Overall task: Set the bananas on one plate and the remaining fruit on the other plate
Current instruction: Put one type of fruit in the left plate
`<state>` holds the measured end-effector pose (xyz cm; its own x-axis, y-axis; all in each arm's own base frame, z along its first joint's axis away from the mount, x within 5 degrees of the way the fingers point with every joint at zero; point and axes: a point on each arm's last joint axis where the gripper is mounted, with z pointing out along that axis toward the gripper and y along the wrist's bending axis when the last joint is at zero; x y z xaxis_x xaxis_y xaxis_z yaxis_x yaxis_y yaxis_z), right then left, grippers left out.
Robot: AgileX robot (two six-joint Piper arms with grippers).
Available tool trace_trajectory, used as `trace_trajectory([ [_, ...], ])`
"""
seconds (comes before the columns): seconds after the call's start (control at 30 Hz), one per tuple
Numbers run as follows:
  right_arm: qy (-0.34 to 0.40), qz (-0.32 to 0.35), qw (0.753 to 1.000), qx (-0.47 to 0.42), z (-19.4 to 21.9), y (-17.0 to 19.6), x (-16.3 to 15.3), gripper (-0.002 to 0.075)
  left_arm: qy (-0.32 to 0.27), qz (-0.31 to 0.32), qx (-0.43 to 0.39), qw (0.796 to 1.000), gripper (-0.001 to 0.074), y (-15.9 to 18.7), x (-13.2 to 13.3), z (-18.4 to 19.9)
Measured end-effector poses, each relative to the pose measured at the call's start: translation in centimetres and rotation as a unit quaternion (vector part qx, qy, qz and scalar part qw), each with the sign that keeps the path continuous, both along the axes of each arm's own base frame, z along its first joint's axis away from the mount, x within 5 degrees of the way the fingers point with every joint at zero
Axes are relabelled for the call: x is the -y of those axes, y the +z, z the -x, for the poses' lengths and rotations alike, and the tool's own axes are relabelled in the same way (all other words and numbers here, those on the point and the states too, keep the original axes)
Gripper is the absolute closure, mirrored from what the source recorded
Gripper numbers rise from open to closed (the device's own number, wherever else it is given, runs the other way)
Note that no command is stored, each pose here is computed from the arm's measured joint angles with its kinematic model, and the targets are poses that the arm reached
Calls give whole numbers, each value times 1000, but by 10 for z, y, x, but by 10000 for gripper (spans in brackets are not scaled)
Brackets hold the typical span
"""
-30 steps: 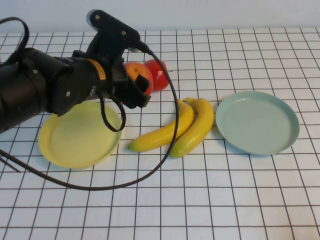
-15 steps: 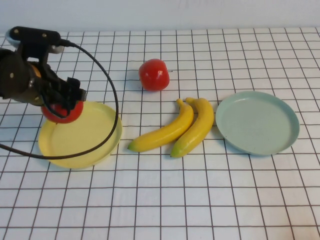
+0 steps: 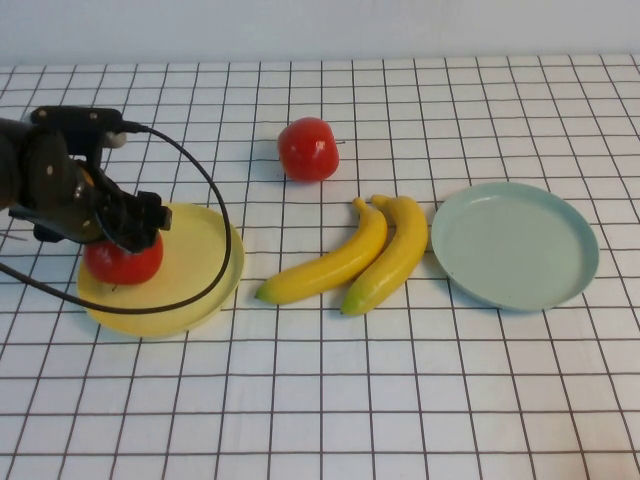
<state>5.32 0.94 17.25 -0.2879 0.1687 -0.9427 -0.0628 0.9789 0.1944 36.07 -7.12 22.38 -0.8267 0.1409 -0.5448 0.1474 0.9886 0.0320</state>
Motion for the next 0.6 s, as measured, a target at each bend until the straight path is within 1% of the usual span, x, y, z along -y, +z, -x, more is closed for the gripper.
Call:
trace_trajectory([
  [0.07,0,0,1000,0,0,0,0,515,-3,2,5,1000,109,1,1,-1],
  [0.13,0,0,1000,0,0,0,0,515,-11,5,3,1000,71,1,2,-1],
  [0.2,0,0,1000,0,0,0,0,515,-22,9,4,1000,67,2,4,0],
  [0.3,0,0,1000,0,0,0,0,515,-31,14,7,999,66,13,5,1],
  [0.37,0,0,1000,0,0,0,0,515,-34,17,13,999,66,26,6,0],
  [0.53,0,0,1000,0,0,0,0,515,-38,34,48,998,66,74,10,-3],
  [0.6,0,0,1000,0,0,0,0,515,-46,38,66,996,66,89,15,-4],
])
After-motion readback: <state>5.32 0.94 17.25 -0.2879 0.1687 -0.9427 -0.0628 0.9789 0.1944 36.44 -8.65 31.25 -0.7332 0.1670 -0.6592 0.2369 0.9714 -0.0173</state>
